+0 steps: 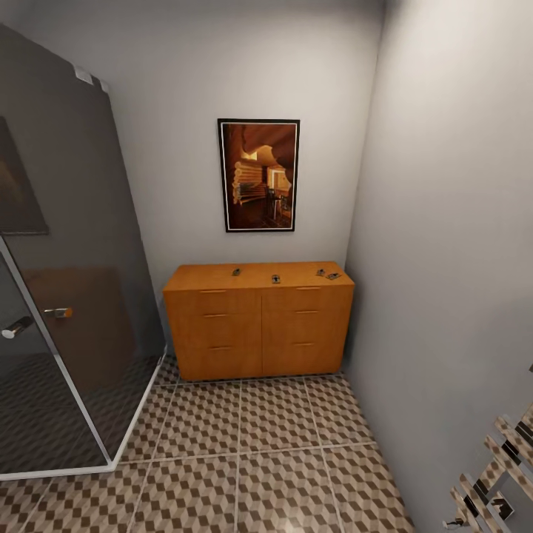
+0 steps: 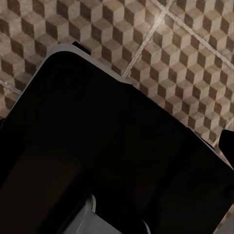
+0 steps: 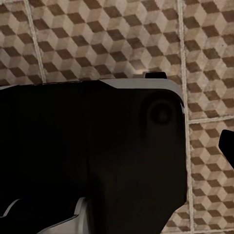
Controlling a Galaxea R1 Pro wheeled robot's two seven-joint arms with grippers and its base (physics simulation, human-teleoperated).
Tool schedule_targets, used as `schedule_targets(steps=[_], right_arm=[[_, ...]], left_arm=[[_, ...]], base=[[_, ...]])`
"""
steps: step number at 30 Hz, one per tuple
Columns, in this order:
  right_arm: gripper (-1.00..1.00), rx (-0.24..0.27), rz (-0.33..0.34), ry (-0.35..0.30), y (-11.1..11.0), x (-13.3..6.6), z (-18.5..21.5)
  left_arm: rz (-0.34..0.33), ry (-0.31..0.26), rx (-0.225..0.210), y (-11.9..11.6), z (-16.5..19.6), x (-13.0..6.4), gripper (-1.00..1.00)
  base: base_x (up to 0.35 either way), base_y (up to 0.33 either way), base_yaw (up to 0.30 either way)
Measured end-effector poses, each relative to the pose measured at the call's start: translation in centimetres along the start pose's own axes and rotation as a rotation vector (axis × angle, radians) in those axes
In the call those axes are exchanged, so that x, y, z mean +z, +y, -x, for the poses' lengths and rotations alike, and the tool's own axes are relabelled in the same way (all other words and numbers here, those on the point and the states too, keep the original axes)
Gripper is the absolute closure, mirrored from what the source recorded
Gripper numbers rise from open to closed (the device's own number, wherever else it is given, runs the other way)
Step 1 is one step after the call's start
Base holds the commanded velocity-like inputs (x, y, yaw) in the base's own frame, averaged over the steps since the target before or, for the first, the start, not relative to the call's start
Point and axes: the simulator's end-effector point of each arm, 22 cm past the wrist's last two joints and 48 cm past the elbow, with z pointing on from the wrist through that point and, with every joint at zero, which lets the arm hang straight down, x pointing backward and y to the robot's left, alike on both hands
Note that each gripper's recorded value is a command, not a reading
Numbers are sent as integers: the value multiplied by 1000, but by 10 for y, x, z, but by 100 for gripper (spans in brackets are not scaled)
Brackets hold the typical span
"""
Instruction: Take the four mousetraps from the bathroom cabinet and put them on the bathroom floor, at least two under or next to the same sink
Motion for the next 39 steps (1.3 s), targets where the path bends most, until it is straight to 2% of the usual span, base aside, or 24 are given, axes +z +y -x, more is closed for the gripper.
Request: schedule_targets(steps=[18, 30, 39], right_arm=[[-100, 0, -11, 1, -2, 0, 0], [-100, 5, -22, -7, -5, 0, 4], [-100, 33, -35, -9, -8, 0, 6]], left_arm=[[-9, 0, 32, -3, -2, 0, -100], [-45, -44, 165, -15, 3, -1, -100], [-66, -54, 193, -27, -1, -2, -100]], base=[[0, 0, 0], [0, 0, 0], [0, 0, 0]])
